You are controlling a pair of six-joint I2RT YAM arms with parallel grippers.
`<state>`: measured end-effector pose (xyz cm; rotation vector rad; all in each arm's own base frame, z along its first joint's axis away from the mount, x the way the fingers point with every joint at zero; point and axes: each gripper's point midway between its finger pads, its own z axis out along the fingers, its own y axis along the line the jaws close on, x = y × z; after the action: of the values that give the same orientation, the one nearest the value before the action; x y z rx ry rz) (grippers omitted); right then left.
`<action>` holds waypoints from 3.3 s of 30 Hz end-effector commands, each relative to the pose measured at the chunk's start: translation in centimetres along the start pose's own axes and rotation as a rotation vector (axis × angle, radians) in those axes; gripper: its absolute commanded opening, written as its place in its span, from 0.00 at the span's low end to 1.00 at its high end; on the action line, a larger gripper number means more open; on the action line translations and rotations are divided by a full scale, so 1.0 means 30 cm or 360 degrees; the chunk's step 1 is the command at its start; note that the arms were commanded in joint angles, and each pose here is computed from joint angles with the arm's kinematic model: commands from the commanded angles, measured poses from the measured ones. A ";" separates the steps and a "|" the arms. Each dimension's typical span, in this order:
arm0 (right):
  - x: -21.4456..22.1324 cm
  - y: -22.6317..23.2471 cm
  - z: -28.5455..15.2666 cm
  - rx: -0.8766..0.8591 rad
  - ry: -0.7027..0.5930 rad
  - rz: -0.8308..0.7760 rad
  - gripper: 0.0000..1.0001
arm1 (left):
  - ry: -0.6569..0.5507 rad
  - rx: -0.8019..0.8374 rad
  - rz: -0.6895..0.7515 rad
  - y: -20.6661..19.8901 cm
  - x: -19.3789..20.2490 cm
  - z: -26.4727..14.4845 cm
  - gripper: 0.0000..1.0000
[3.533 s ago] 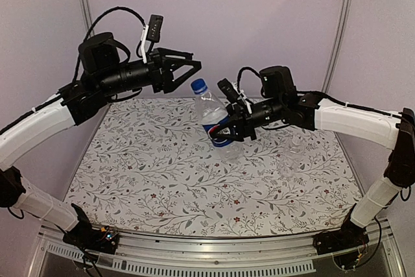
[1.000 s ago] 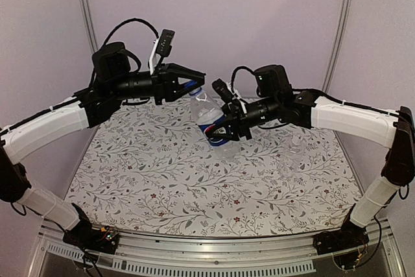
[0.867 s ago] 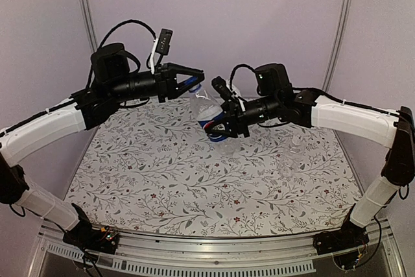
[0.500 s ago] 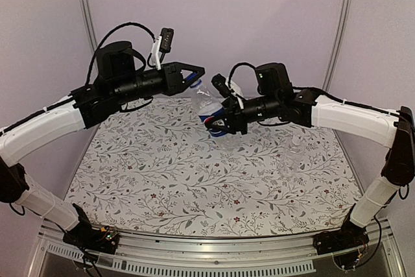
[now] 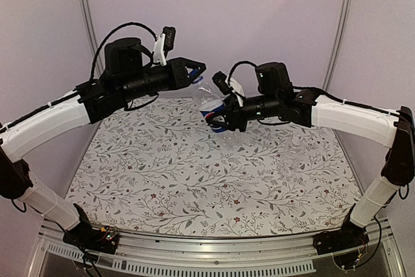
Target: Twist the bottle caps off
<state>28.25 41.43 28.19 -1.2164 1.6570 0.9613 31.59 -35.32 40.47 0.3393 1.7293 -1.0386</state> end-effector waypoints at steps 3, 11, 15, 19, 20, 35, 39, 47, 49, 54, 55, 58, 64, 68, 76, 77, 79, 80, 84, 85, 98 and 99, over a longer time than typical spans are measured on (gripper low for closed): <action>0.032 0.057 -0.002 -0.0171 0.0024 0.0015 0.34 | -0.0178 0.0014 0.0111 -0.028 -0.107 -0.038 0.24; -0.003 0.123 -0.022 -0.0345 -0.0042 -0.0023 0.34 | -0.0176 0.0152 0.0152 -0.071 -0.095 -0.056 0.43; -0.007 0.130 -0.025 -0.0368 -0.0055 -0.0026 0.35 | -0.0157 0.0211 0.0157 -0.086 -0.087 -0.060 0.47; 0.001 0.127 -0.024 -0.0358 -0.0047 -0.0018 0.35 | -0.0162 0.0205 0.0163 -0.078 -0.091 -0.073 0.47; 0.006 0.123 -0.023 -0.0343 -0.0043 -0.0015 0.35 | -0.0174 0.0189 0.0170 -0.070 -0.097 -0.083 0.47; 0.051 0.063 -0.071 -0.0170 -0.0038 0.0047 0.35 | -0.0259 -0.0233 0.0450 0.119 -0.093 -0.286 0.55; 0.040 0.059 -0.071 -0.0165 -0.0056 0.0048 0.35 | -0.0226 -0.0272 0.0496 0.136 -0.081 -0.293 0.58; 0.019 0.040 -0.084 -0.0117 -0.0081 0.0058 0.36 | -0.0167 -0.0413 0.0524 0.202 -0.069 -0.300 0.69; 0.024 0.029 -0.088 -0.0098 -0.0076 0.0075 0.36 | -0.0100 -0.0514 0.0497 0.267 -0.057 -0.299 0.72; 0.042 0.005 -0.100 -0.0036 -0.0078 0.0110 0.36 | 0.0112 -0.0792 0.0392 0.478 -0.005 -0.326 0.78; 0.044 0.002 -0.102 -0.0026 -0.0081 0.0116 0.37 | 0.0143 -0.0835 0.0374 0.517 0.007 -0.335 0.78; 0.047 -0.005 -0.105 -0.0001 -0.0090 0.0128 0.36 | 0.0226 -0.0952 0.0307 0.639 0.045 -0.368 0.81; 0.055 -0.031 -0.106 0.0068 -0.0108 0.0160 0.36 | 0.0326 -0.1123 0.0179 0.826 0.102 -0.431 0.82; 0.038 -0.032 -0.108 0.0069 -0.0200 0.0115 0.37 | 0.0350 -0.1233 0.0113 0.938 0.105 -0.488 0.83; 0.069 -0.036 -0.066 0.0017 -0.0235 0.0096 0.37 | 0.0406 -0.1340 0.0016 1.062 0.141 -0.573 0.83; 0.077 -0.040 -0.056 0.0013 -0.0224 0.0104 0.37 | 0.0418 -0.1372 0.0004 1.086 0.149 -0.589 0.83; 0.086 -0.044 -0.047 0.0008 -0.0215 0.0108 0.37 | 0.0463 -0.1437 -0.0028 1.141 0.171 -0.619 0.82; 0.091 -0.044 -0.044 0.0006 -0.0214 0.0109 0.37 | 0.0490 -0.1471 -0.0049 1.172 0.184 -0.635 0.81; 0.096 -0.040 -0.041 -0.0010 -0.0224 0.0114 0.37 | 0.0593 -0.1610 -0.0136 1.303 0.230 -0.688 0.77; 0.096 -0.036 -0.041 -0.0021 -0.0228 0.0115 0.37 | 0.0621 -0.1638 -0.0159 1.332 0.239 -0.696 0.76; 0.126 -0.028 -0.027 -0.0062 -0.0208 0.0127 0.37 | 0.0845 -0.1943 -0.0330 1.660 0.409 -0.823 0.61; 0.128 -0.026 -0.025 -0.0069 -0.0207 0.0127 0.37 | 0.0860 -0.1944 -0.0355 1.679 0.427 -0.826 0.59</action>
<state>28.20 39.16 25.62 -1.0897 1.6009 1.0838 42.69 8.58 8.54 -0.3852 2.5726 0.1147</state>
